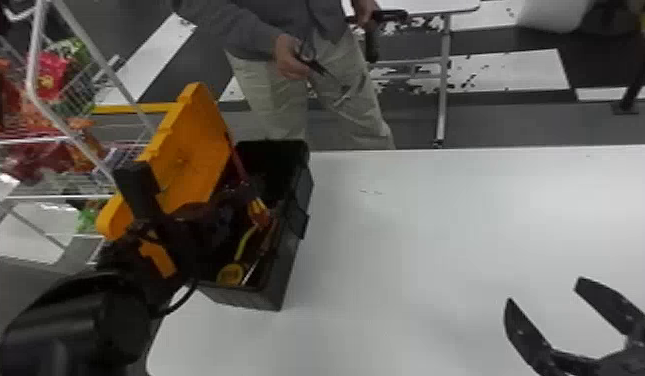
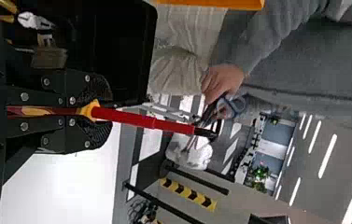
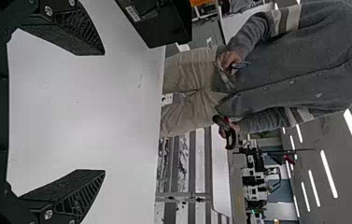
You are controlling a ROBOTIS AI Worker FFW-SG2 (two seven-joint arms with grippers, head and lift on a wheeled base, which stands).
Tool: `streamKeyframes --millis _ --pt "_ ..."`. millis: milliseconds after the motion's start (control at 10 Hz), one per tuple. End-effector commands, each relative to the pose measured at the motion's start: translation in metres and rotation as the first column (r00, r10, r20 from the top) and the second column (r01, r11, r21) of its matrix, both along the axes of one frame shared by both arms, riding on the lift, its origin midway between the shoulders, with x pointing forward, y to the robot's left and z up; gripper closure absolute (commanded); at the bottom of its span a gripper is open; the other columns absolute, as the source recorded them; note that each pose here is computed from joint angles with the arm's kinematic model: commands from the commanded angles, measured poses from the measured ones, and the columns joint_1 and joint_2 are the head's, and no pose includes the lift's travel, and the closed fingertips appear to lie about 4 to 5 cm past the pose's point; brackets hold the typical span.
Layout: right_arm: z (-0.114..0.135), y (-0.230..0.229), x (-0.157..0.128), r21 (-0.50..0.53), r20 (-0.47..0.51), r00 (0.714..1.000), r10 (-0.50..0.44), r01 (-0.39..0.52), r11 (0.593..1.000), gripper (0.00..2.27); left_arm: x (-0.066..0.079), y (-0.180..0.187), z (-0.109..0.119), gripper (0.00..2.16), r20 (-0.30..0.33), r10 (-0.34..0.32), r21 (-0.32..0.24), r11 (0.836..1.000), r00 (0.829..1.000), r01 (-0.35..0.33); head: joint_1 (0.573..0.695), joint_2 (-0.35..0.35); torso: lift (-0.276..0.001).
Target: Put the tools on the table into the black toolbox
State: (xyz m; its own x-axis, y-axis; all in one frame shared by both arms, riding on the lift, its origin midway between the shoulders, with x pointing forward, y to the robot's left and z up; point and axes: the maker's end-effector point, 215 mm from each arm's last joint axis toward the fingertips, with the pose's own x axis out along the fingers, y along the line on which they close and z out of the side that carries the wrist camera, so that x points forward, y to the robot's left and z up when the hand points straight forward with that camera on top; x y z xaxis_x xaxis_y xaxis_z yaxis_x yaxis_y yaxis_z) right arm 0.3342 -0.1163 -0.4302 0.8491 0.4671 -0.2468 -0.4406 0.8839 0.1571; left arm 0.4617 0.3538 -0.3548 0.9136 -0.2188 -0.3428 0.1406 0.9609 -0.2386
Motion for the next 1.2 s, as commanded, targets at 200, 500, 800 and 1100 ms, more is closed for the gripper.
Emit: streamKeyframes --millis 200,500,800,1100 --pt "-0.002 -0.002 -0.002 0.004 0.0 1.0 -0.005 0.005 1.0 0.12 0.008 0.031 -0.011 1.35 0.029 0.072 0.025 0.997 0.997 -0.073 0.695 0.347 -0.075" --pt "0.0 -0.009 -0.003 0.008 0.006 1.0 -0.018 0.018 1.0 0.12 0.001 0.028 -0.011 0.0 0.061 0.097 -0.003 0.995 0.993 -0.097 0.695 0.35 -0.075" --pt "0.004 -0.024 -0.004 0.008 0.021 0.999 -0.047 0.047 0.999 0.12 -0.013 0.023 -0.009 0.02 0.094 0.092 -0.019 0.996 0.991 -0.09 0.695 0.347 -0.075" --pt "0.018 -0.057 -0.008 0.034 0.063 0.992 -0.112 0.11 0.993 0.12 -0.044 0.009 0.008 0.02 0.177 0.085 -0.042 0.996 0.981 -0.079 0.695 0.321 -0.075"
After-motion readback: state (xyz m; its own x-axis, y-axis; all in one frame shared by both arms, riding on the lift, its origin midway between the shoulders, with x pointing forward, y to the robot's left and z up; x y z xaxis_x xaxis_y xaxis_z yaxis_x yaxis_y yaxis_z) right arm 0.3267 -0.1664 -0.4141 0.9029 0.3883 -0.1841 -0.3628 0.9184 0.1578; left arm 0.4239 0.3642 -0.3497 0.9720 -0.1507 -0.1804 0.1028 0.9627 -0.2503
